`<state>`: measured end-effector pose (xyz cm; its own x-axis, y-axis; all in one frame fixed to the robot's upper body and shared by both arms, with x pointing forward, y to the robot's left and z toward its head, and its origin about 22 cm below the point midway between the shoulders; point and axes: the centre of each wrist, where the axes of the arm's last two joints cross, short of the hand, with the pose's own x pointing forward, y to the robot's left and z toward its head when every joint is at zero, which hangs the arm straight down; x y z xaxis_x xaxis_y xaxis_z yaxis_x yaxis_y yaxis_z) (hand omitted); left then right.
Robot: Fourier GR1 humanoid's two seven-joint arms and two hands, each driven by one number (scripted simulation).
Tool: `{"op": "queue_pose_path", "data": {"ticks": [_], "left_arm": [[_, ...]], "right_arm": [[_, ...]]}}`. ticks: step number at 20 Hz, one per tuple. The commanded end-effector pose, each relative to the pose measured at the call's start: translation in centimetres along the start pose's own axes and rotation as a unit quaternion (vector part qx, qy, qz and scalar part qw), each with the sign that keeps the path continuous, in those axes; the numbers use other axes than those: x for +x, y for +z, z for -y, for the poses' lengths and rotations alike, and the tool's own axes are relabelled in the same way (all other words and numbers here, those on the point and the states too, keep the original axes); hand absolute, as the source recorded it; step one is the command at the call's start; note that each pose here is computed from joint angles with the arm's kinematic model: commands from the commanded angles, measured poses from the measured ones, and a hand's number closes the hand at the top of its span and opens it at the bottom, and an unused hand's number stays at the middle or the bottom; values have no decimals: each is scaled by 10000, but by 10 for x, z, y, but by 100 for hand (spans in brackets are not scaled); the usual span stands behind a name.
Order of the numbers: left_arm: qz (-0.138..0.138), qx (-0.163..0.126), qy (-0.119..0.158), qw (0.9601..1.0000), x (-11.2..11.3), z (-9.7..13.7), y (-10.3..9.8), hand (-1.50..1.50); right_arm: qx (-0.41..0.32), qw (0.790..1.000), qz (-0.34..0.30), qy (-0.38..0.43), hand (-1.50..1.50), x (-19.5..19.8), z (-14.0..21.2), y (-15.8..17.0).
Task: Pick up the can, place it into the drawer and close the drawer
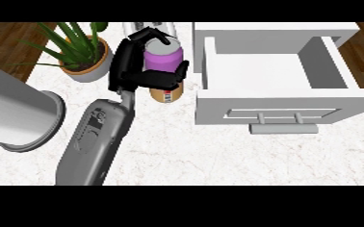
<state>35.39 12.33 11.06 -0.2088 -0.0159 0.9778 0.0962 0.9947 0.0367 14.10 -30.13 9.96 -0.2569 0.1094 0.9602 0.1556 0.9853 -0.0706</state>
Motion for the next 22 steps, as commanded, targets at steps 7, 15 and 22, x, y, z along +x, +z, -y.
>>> {"op": "queue_pose_path", "data": {"ticks": [7,15,22], "left_arm": [[215,-191,-146,9995,84,61,-44,150],[177,-305,-301,9989,129,102,-72,150],[-8,-5,-462,9989,131,124,-90,150]], "right_arm": [[12,10000,24,-3,-150,11,14,5],[167,9998,27,72,-150,-13,2,-12],[139,9999,-19,-22,-150,-8,2,5]]}}
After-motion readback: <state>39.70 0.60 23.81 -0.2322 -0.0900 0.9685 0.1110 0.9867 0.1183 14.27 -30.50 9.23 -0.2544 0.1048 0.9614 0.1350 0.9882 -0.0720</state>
